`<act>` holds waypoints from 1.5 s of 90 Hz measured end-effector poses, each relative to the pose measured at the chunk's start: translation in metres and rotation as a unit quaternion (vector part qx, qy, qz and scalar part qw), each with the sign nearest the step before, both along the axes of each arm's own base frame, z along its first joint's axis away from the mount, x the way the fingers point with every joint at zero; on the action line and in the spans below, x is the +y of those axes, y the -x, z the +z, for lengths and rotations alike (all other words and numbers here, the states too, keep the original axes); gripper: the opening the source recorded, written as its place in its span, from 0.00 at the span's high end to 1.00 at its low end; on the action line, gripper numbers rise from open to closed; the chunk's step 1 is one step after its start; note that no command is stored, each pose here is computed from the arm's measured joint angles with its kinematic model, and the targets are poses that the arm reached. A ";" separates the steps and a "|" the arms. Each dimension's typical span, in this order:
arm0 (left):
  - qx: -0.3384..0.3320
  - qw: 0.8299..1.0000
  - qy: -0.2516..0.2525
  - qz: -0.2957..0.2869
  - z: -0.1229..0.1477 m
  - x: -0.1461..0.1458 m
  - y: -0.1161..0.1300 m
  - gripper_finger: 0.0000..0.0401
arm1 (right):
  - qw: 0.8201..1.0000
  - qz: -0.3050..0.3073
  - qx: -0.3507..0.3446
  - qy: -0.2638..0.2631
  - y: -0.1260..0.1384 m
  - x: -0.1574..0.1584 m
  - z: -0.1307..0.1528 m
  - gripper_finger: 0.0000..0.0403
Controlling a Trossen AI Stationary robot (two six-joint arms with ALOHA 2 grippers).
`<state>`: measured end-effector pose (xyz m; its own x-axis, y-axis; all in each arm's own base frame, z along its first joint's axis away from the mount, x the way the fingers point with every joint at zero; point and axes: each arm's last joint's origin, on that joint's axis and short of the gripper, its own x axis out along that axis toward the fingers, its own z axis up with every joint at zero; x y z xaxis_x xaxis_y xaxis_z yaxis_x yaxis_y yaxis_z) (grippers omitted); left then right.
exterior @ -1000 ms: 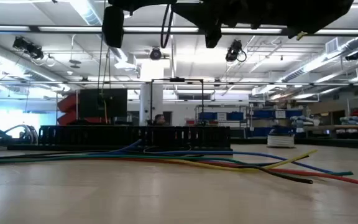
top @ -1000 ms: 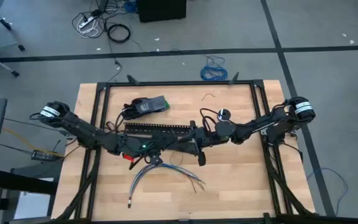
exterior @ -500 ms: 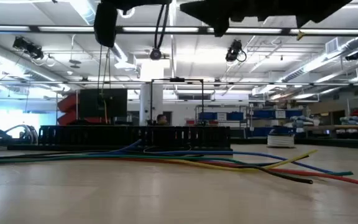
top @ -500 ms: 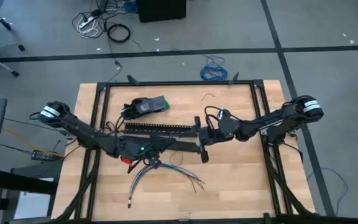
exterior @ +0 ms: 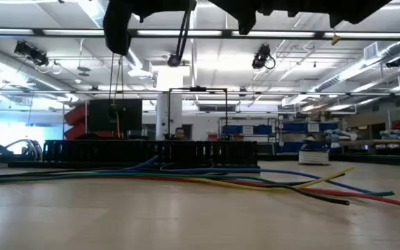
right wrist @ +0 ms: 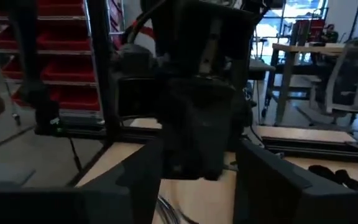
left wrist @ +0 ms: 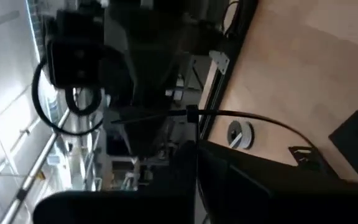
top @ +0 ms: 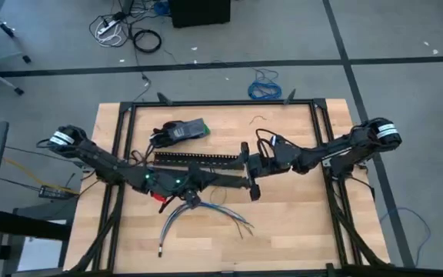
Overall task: Ziptie cables
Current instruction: Wrap the right black zip tie on the cables
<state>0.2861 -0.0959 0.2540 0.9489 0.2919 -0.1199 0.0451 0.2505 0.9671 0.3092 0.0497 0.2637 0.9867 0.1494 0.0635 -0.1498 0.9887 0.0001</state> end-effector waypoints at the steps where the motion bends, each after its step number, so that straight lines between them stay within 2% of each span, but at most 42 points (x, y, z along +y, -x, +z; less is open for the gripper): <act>1: 0.000 1.000 0.000 0.001 0.000 0.001 0.000 1.00 | 1.000 0.000 0.000 0.000 0.000 0.000 0.000 0.52; 36: -0.006 1.000 0.016 -0.009 -0.004 0.012 -0.009 1.00 | 1.000 0.001 0.000 0.000 0.000 0.000 0.000 0.57; 54: 0.008 1.000 -0.001 -0.012 -0.016 0.010 -0.017 1.00 | 1.000 0.001 0.003 0.001 0.000 0.000 -0.001 0.58; 89: -0.018 1.000 -0.004 -0.005 -0.011 0.010 -0.018 1.00 | 1.000 0.002 0.011 -0.002 0.000 0.000 -0.002 0.63; 135: -0.018 1.000 -0.005 -0.003 -0.011 0.011 -0.018 1.00 | 1.000 0.002 0.020 0.001 0.000 0.000 -0.004 0.89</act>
